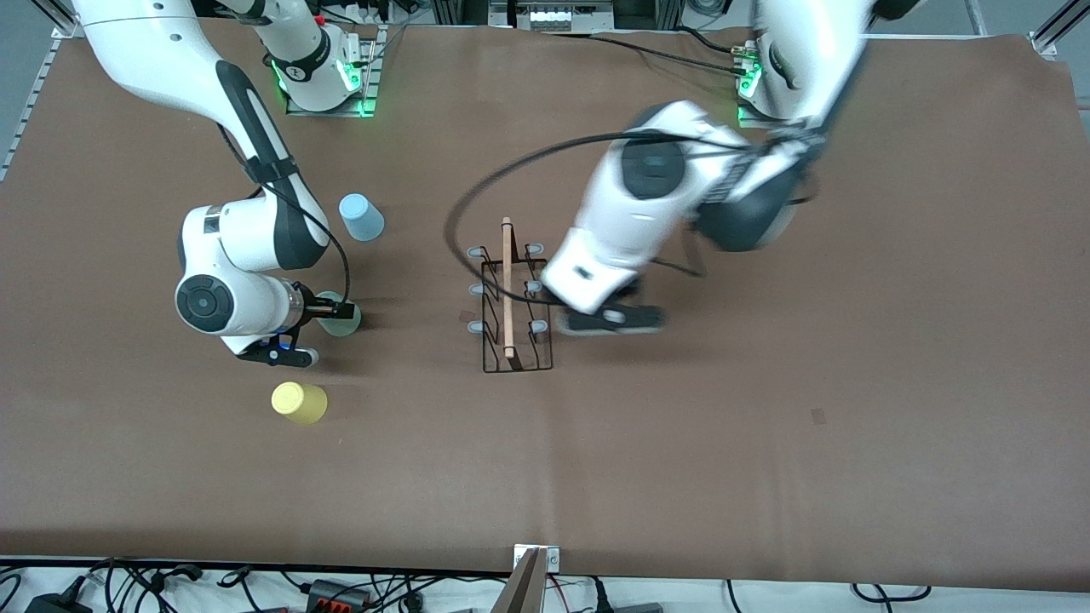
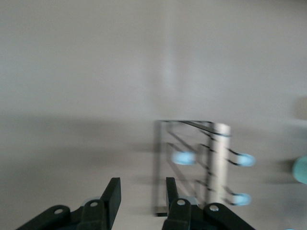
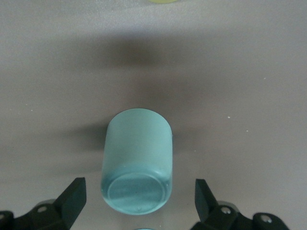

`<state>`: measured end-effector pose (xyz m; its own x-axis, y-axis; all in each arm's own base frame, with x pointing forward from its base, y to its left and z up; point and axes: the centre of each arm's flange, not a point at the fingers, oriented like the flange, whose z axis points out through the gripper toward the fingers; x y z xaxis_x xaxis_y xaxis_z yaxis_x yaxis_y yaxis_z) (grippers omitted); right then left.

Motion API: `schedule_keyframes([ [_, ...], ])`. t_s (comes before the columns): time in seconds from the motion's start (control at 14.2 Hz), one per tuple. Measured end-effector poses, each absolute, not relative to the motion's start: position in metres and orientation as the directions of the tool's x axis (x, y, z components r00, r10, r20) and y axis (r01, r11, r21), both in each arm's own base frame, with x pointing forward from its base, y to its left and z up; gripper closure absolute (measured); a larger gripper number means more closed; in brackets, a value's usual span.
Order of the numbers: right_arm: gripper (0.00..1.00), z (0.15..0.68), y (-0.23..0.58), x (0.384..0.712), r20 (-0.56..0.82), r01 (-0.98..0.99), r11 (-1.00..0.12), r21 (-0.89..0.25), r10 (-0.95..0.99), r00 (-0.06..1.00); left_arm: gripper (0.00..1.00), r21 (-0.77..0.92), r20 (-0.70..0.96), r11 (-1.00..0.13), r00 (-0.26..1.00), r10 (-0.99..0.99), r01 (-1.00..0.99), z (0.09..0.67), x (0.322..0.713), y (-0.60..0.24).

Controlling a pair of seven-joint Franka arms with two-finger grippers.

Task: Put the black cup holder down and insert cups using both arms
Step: 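Grasp the teal cup with the right gripper while the left gripper withdraws, then lower the teal cup onto a holder peg and open the right gripper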

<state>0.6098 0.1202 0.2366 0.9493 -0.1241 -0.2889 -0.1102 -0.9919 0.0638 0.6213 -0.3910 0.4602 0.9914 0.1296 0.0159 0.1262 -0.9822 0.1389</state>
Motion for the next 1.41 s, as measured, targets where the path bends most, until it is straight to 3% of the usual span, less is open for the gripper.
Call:
schedule_keyframes([
  [0.42, 0.03, 0.217, 0.120, 0.606, -0.318, -0.109, -0.991, 0.075, -0.127, 0.940, 0.47, 0.043, -0.080, -0.996, 0.994, 0.071, 0.074, 0.483, 0.661, -0.235],
  [0.49, 0.08, 0.217, 0.120, 0.606, -0.318, -0.109, -0.991, 0.075, -0.128, 0.940, 0.41, 0.026, -0.109, -0.997, 0.991, 0.072, 0.075, 0.482, 0.658, -0.222],
  [0.63, 0.32, 0.223, 0.121, 0.611, -0.302, -0.110, -0.992, 0.069, -0.126, 0.945, 0.22, -0.004, -0.144, -0.995, 0.985, 0.095, 0.096, 0.487, 0.651, -0.199],
  [0.78, 0.34, 0.245, 0.128, 0.623, -0.279, -0.102, -0.993, 0.059, -0.114, 0.954, 0.03, -0.015, -0.156, -0.997, 0.984, 0.083, 0.082, 0.513, 0.645, -0.157],
  [0.85, 0.34, 0.262, 0.136, 0.630, -0.273, -0.092, -0.994, 0.054, -0.103, 0.956, 0.00, -0.014, -0.153, -0.998, 0.987, 0.056, 0.054, 0.531, 0.641, -0.131],
  [1.13, 0.34, 0.348, 0.219, 0.628, -0.316, -0.020, -1.000, -0.021, -0.012, 0.949, 0.00, -0.047, -0.135, -0.999, 0.990, 0.032, 0.026, 0.600, 0.609, -0.042],
  [1.41, 0.34, 0.374, 0.326, 0.584, -0.342, -0.005, -0.997, -0.075, 0.021, 0.940, 0.00, -0.073, -0.126, -0.997, 0.992, 0.009, 0.000, 0.582, 0.588, 0.002],
])
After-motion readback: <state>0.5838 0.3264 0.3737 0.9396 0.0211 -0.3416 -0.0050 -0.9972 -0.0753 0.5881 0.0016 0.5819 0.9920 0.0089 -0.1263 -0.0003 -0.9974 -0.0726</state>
